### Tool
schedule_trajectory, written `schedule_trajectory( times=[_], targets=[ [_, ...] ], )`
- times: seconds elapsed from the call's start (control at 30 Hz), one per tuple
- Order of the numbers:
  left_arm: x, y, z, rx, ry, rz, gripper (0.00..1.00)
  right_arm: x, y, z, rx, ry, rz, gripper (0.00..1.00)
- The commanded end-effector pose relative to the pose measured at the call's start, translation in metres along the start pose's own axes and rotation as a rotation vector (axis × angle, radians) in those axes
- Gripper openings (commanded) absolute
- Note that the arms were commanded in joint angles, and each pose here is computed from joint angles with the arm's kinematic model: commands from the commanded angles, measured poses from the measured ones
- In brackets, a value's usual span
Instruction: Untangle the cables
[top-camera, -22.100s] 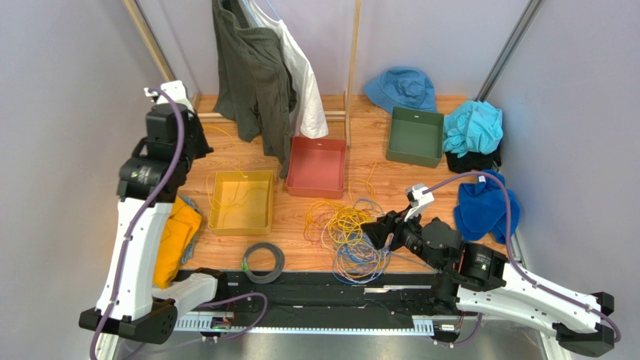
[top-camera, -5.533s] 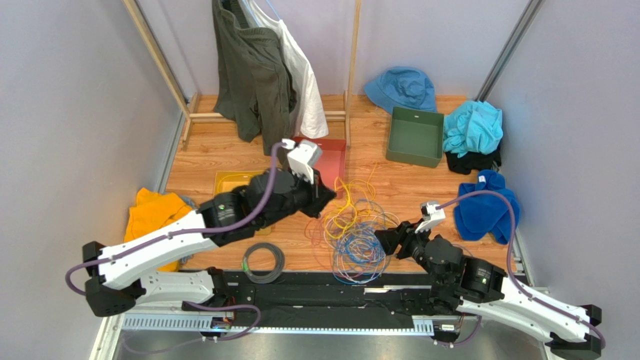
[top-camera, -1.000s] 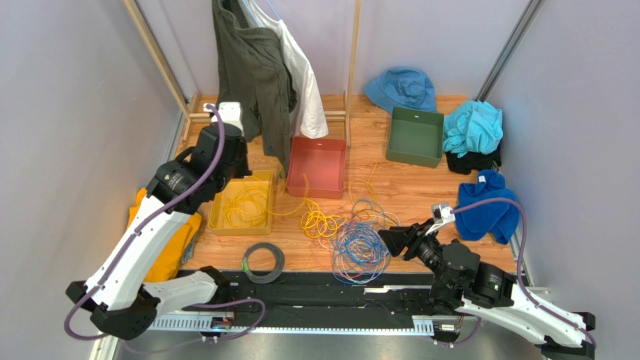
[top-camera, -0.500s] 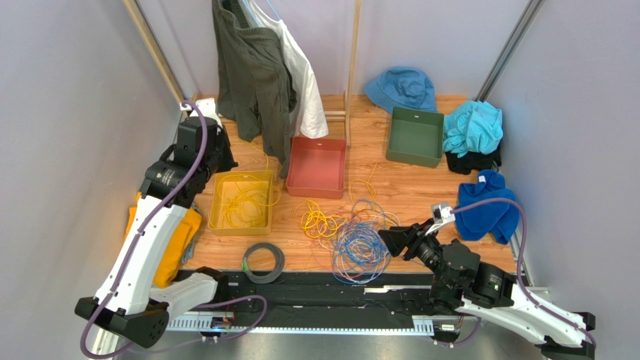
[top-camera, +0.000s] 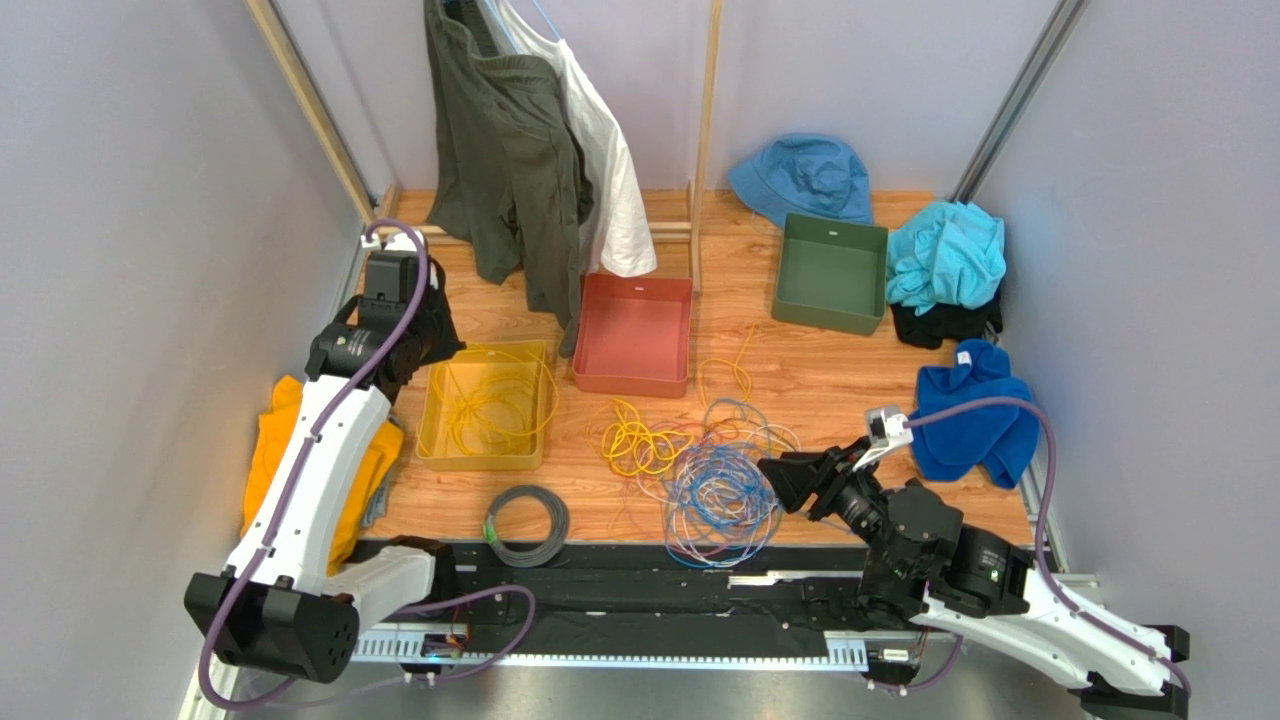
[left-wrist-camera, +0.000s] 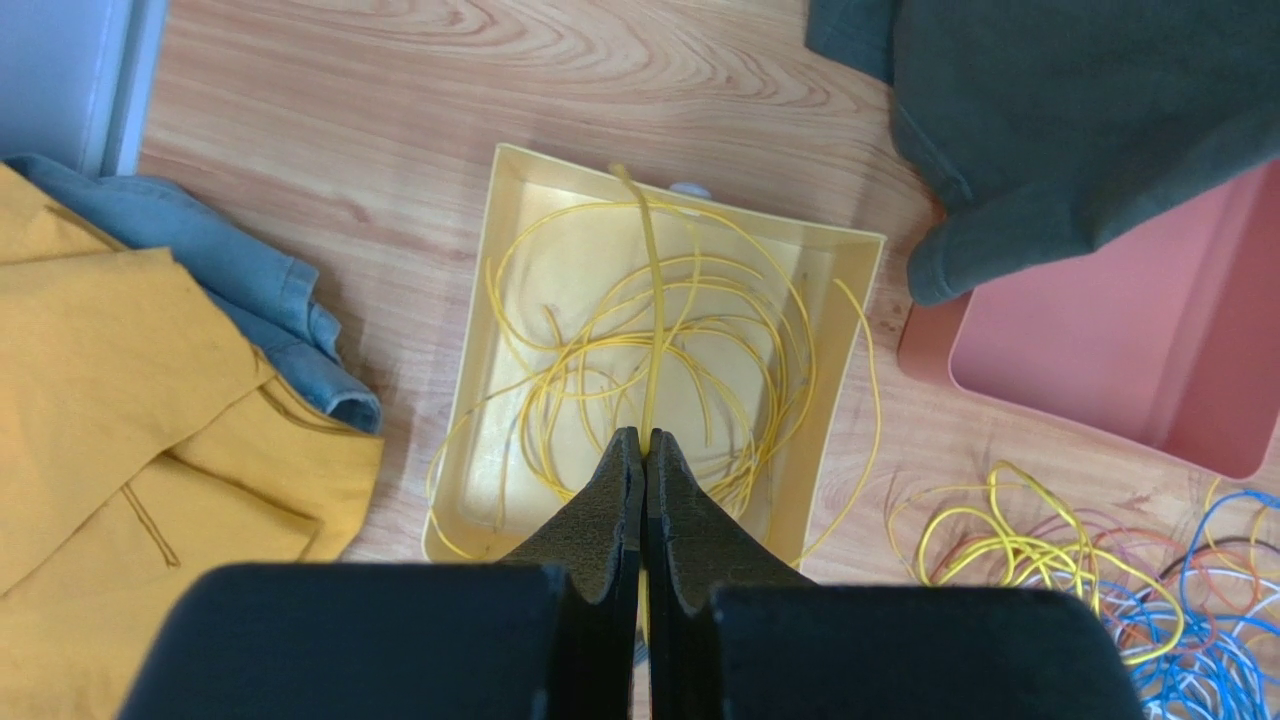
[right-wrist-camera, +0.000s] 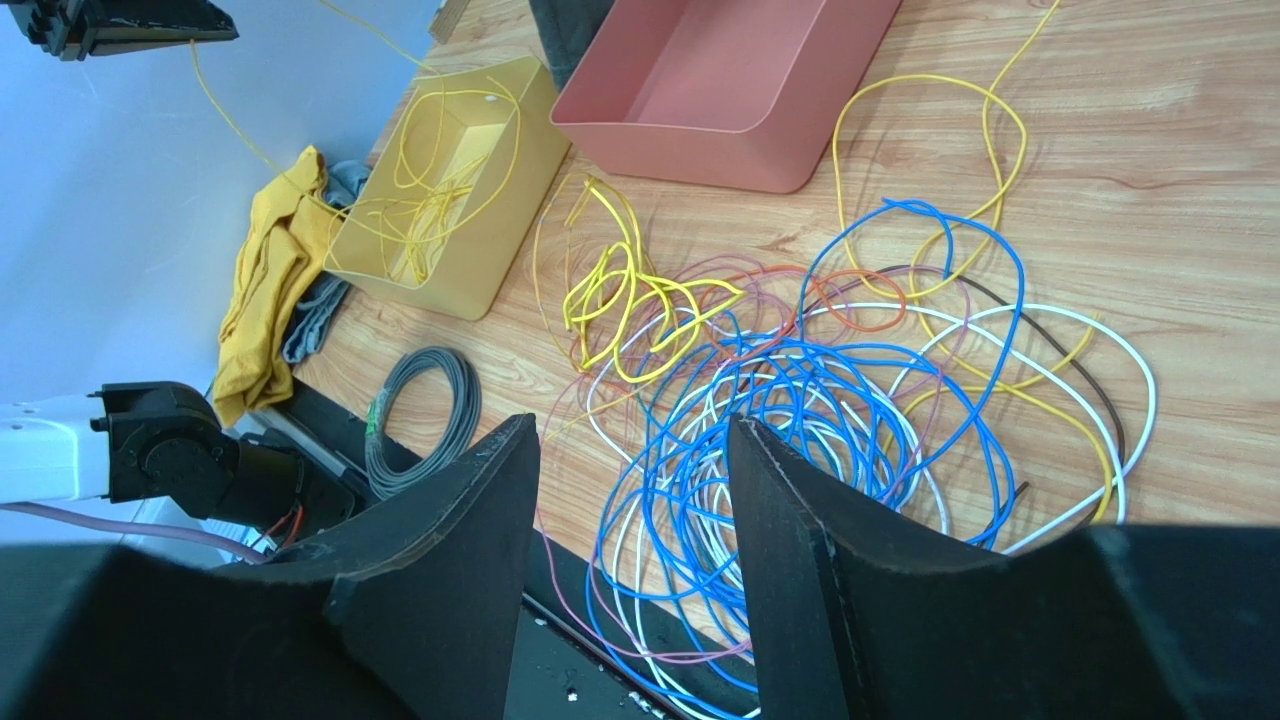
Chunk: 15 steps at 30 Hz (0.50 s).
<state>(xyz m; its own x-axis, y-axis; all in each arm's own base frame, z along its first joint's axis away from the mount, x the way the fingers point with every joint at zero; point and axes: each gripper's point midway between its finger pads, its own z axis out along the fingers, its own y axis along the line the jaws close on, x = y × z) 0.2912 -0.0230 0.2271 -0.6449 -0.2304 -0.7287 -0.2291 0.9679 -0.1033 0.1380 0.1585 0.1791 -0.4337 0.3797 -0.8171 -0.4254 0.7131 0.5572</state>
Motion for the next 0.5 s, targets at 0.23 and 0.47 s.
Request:
schedule_trajectory(
  times=[0.23, 0.47],
  targets=[
    [-0.032, 0.015, -0.029, -0.004, -0.123, -0.023, 0.00, -0.010, 0.004, 0.000, -0.011, -0.036, -0.001, 0.53],
    [-0.039, 0.018, -0.035, -0.019, -0.130, -0.001, 0.00, -0.012, 0.005, 0.001, -0.013, -0.046, 0.003, 0.53]
  ],
)
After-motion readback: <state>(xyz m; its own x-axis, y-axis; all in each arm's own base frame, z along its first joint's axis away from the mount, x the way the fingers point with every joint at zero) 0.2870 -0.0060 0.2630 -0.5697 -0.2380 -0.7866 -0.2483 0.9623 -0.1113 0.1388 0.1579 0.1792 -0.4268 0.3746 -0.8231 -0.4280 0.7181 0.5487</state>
